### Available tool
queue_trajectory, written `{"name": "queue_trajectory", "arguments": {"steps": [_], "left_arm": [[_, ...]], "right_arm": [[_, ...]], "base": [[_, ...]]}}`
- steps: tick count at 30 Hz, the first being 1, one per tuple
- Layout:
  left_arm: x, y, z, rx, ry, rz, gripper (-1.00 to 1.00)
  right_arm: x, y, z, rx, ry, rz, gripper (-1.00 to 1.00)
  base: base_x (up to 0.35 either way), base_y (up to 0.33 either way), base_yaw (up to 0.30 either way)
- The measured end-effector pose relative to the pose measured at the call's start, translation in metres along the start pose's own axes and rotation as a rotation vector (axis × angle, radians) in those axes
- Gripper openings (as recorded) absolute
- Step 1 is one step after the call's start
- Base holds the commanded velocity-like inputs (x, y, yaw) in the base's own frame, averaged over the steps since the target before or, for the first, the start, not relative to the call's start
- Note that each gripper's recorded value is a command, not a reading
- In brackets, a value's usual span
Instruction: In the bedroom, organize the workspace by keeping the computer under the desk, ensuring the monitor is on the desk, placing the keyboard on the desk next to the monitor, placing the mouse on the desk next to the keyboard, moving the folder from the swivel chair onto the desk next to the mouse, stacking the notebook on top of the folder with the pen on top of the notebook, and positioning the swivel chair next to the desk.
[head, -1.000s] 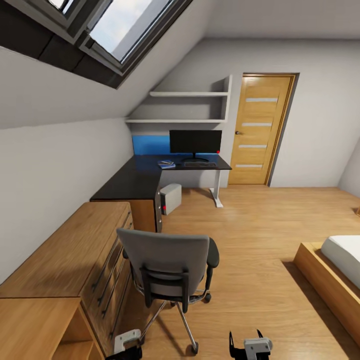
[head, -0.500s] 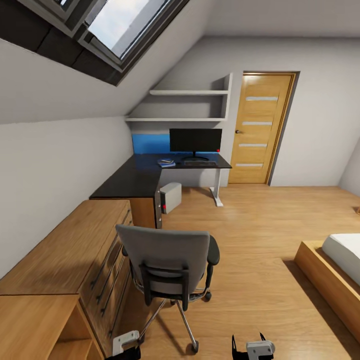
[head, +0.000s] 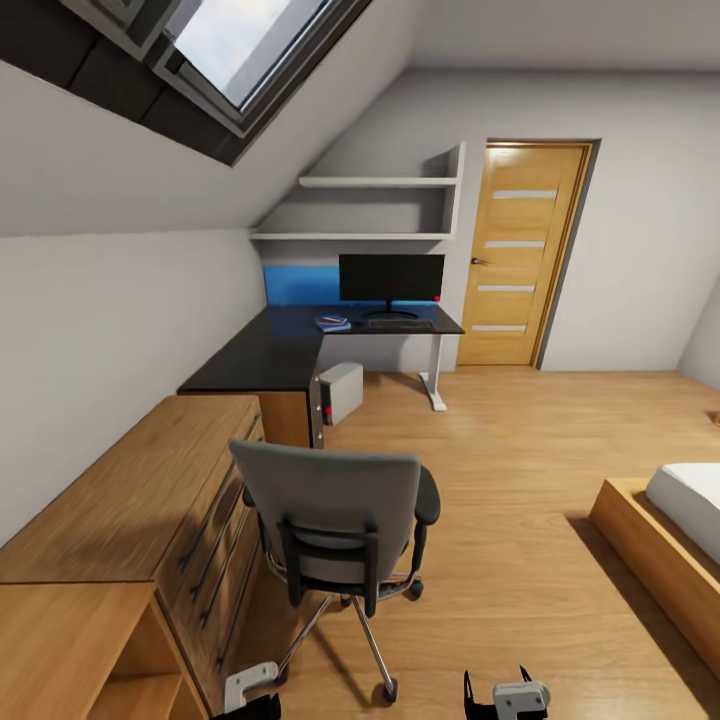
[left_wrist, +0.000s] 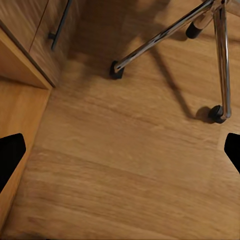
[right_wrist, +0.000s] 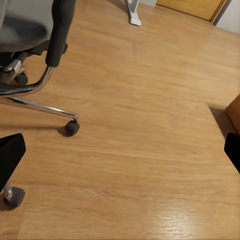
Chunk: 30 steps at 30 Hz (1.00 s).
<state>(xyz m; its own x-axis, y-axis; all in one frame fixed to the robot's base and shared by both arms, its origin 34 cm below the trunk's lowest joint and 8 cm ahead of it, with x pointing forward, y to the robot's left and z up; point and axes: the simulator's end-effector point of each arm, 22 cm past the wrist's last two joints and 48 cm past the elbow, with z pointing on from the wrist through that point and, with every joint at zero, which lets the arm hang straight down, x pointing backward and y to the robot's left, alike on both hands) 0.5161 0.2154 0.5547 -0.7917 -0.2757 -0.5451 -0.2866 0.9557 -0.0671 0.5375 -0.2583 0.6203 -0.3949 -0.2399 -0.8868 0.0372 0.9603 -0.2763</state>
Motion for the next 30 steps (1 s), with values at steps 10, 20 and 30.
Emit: {"name": "queue_trajectory", "arguments": {"steps": [10, 20, 30], "left_arm": [[0.014, 0.002, 0.014, -0.003, 0.008, 0.003, 1.0], [0.024, 0.004, 0.028, -0.003, 0.01, 0.003, 1.0], [0.035, 0.005, 0.042, -0.002, 0.008, 0.005, 1.0]], "right_arm": [[0.014, 0.009, 0.005, -0.007, -0.002, 0.002, 1.0], [0.03, 0.014, 0.011, -0.008, -0.001, 0.002, 1.0], [0.047, 0.017, 0.016, -0.006, -0.001, -0.001, 1.0]], "base": [[0.0, 0.0, 0.061], [0.0, 0.0, 0.135], [0.0, 0.0, 0.006]]}}
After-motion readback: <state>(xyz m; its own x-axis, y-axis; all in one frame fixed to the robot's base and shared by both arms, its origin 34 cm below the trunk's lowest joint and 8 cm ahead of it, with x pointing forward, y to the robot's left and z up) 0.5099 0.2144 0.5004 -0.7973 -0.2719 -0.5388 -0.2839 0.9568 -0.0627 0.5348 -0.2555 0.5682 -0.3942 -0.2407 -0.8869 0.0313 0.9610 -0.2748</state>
